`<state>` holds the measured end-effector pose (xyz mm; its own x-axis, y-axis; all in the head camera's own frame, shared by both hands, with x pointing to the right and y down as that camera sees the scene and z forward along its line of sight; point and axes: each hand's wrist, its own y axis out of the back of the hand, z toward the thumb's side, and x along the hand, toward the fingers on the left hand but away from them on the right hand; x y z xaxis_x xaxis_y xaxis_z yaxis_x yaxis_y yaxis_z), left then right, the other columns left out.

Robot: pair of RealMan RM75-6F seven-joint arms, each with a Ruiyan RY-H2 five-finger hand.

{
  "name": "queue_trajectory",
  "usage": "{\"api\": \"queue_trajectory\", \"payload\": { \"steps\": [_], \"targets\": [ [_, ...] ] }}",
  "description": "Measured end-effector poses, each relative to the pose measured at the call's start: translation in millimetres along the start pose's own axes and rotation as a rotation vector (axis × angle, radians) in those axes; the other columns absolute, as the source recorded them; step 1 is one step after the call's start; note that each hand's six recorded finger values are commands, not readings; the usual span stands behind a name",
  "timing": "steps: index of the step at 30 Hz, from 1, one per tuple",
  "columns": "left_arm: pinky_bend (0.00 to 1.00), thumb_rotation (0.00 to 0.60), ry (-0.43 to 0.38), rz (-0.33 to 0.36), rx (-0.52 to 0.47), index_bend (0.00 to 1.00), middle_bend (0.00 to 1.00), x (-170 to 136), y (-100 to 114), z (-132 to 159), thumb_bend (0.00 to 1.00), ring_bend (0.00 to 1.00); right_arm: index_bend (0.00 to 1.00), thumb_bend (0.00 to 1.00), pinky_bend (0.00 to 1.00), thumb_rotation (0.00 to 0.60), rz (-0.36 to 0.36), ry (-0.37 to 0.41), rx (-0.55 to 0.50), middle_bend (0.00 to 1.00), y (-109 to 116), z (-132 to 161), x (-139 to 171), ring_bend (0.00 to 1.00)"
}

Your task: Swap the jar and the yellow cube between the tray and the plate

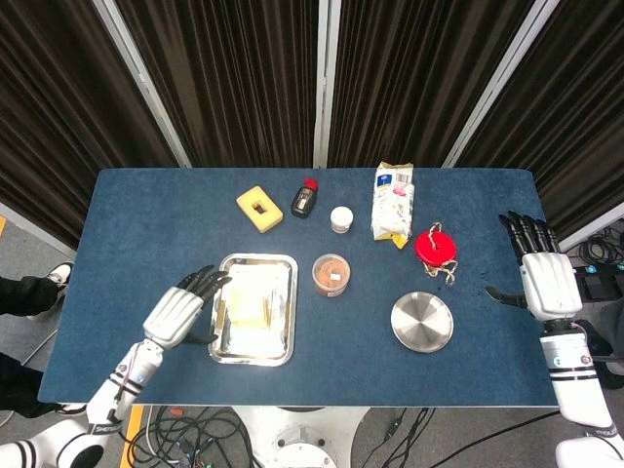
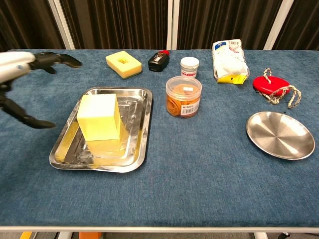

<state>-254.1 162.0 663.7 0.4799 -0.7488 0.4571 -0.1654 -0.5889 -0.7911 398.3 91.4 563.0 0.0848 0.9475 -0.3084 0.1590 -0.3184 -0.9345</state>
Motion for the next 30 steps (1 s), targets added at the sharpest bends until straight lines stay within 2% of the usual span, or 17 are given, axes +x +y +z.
{"api": "queue_trajectory", "payload": {
  "steps": [7, 13, 15, 24, 30],
  "targets": [
    [0.16, 0.6, -0.013, -0.063, -0.039, 0.1, 0.06, 24, -16, 16, 0.0, 0.0, 0.0, 0.0, 0.0, 0.6, -0.002, -0.018, -0.005, 0.04, -3, -14, 3, 0.0],
    [0.16, 0.6, 0.017, -0.089, -0.036, 0.1, 0.07, 33, -24, 10, 0.0, 0.01, 0.0, 0.0, 0.0, 0.6, -0.011, -0.027, -0.012, 0.04, -4, -21, 4, 0.0],
    [0.18, 0.6, 0.028, -0.09, -0.039, 0.1, 0.1, 34, -25, 7, 0.0, 0.04, 0.0, 0.0, 0.0, 0.6, -0.012, -0.03, -0.011, 0.04, -4, -23, 4, 0.0],
    [0.36, 0.6, 0.037, -0.121, -0.056, 0.1, 0.29, 42, -33, 6, 0.08, 0.22, 0.0, 0.0, 0.0, 0.6, -0.024, -0.035, -0.021, 0.04, -3, -26, 6, 0.0],
    [0.43, 0.6, 0.024, -0.058, -0.079, 0.14, 0.37, 46, -25, 13, 0.13, 0.3, 0.0, 0.0, 0.0, 0.6, -0.035, -0.049, -0.028, 0.04, -2, -32, 7, 0.0]
  ]
}}
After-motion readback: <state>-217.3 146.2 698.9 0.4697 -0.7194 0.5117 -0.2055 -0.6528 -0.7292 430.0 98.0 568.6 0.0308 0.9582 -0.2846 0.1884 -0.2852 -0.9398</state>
